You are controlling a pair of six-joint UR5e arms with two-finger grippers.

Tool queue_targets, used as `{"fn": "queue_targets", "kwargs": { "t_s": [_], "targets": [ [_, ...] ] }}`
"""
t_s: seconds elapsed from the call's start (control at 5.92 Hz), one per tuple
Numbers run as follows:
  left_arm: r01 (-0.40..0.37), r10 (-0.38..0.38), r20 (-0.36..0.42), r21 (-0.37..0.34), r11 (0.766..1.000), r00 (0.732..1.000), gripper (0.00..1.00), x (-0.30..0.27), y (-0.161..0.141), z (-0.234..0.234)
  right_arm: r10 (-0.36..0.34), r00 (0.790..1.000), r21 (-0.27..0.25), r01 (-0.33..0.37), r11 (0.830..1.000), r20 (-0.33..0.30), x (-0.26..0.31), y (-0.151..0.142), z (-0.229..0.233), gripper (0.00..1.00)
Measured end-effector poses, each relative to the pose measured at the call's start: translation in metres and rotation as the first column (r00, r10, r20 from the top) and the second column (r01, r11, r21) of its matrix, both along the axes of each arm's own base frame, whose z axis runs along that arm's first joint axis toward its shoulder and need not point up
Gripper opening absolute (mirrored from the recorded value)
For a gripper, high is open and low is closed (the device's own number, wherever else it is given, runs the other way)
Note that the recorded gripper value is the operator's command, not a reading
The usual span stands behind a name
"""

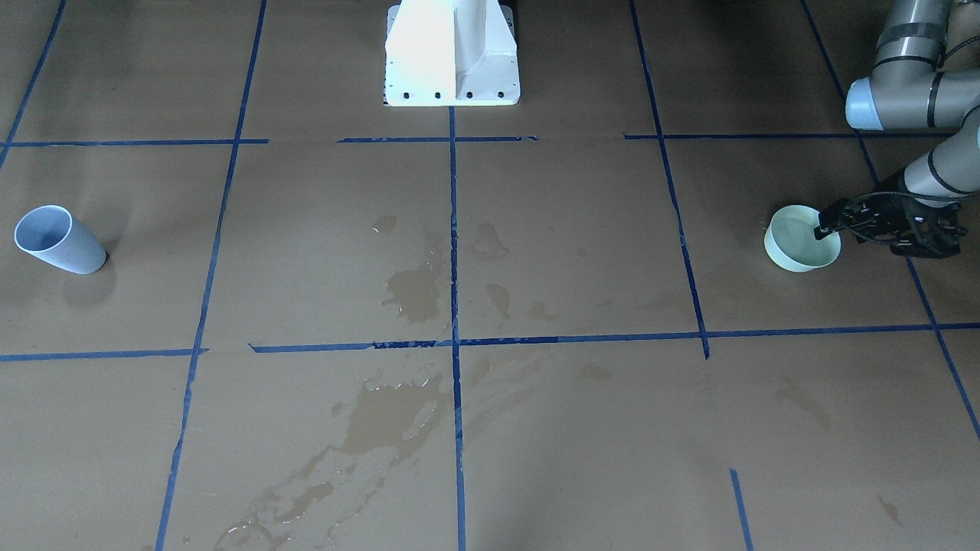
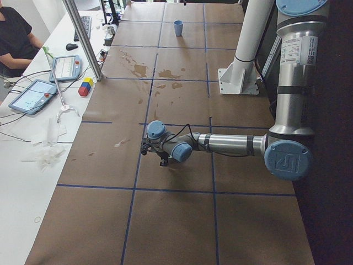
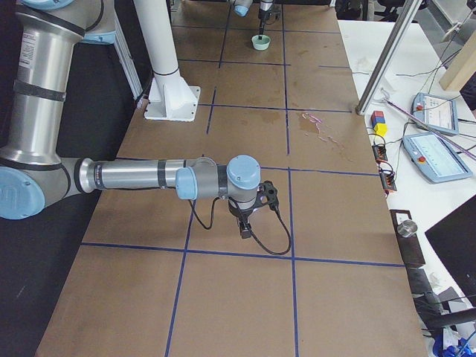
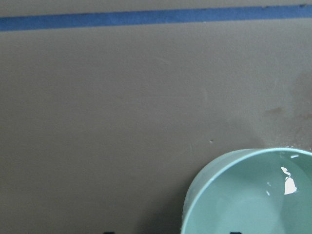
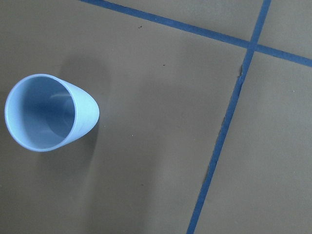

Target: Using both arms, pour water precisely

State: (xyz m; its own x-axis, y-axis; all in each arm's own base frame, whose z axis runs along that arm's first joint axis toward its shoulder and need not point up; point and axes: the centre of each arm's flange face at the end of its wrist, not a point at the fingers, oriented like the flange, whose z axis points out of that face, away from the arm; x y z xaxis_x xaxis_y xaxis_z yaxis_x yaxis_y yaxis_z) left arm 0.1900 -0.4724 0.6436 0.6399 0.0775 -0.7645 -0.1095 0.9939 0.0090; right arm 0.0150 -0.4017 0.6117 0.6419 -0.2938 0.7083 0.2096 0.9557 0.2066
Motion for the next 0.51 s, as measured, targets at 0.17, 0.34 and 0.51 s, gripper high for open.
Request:
{"fn": "queue_targets", "kwargs": {
  "t_s": [0.17,0.34,0.51],
  "targets": [
    [0.000,0.000,-0.003,0.003,1.000,1.000,0.00,0.002,-0.002,-0.002,0.000,1.000,0.002,0.000,1.000,0.000,0.000,0.000,0.000,1.00],
    [0.004,-0.004,-0.013,0.013,1.000,1.000,0.00,0.006,-0.009,-0.012,0.001,1.000,0.006,-0.001,1.000,0.001,0.000,0.000,-0.001,1.00],
    [0.027,-0.026,-0.035,0.021,0.999,0.999,0.00,0.015,-0.025,-0.036,0.001,1.000,0.009,-0.001,1.000,0.001,0.000,-0.001,-0.001,1.00]
  ]
}}
